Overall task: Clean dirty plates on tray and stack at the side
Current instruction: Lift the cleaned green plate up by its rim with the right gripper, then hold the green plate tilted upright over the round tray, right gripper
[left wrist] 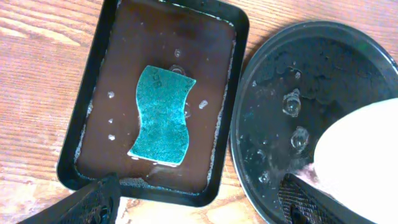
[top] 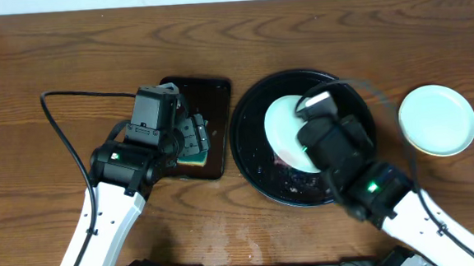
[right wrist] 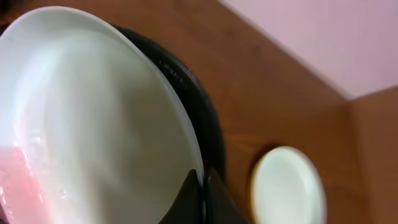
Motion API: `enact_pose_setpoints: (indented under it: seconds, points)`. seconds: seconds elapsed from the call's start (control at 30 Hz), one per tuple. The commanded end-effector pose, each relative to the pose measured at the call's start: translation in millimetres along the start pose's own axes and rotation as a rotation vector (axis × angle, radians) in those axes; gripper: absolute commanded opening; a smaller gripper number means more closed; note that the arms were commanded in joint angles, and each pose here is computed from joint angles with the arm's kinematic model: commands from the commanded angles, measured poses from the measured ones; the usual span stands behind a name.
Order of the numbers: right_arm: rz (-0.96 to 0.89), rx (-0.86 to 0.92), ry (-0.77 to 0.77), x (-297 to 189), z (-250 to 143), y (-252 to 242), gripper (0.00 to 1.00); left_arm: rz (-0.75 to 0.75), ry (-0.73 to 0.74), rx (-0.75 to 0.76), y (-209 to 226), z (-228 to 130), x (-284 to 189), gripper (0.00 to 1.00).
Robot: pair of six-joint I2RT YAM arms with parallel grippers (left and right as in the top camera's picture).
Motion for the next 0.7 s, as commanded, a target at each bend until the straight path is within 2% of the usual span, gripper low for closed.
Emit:
enact_pose_setpoints:
  seconds: [0.0,0.23,0.47,0.67]
  points:
    - [-0.193,-0.092,-0.037,-20.8,10.0,-17.4,0.01,-0.011,-0.017,0.007,-2.9,5.5,-5.6,0.82]
    - [-0.316,-0.195,-0.103,-49.8,22.3,-13.1,0.01,-0.011,-0.017,0.007,-2.9,5.5,-5.6,0.82]
    - [-0.408,-0.225,-0.154,-72.2,29.0,-12.0,0.01,-0.011,-0.017,0.007,-2.9,5.5,-5.6,0.82]
    - [-0.415,-0.277,-0.174,-79.8,32.1,-6.9,0.01,-0.011,-0.017,0.007,-2.9,5.5,-5.6,0.82]
Point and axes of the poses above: each gripper's point midway between its finger pads, its own x axis out along the fingers, its own y axis along the line the jaws close on, z = x × y, the point moved 2 cm from there along -x, back along the fingers, and after that the axes turned 8 degrees about -x, right-handed, at the moved point
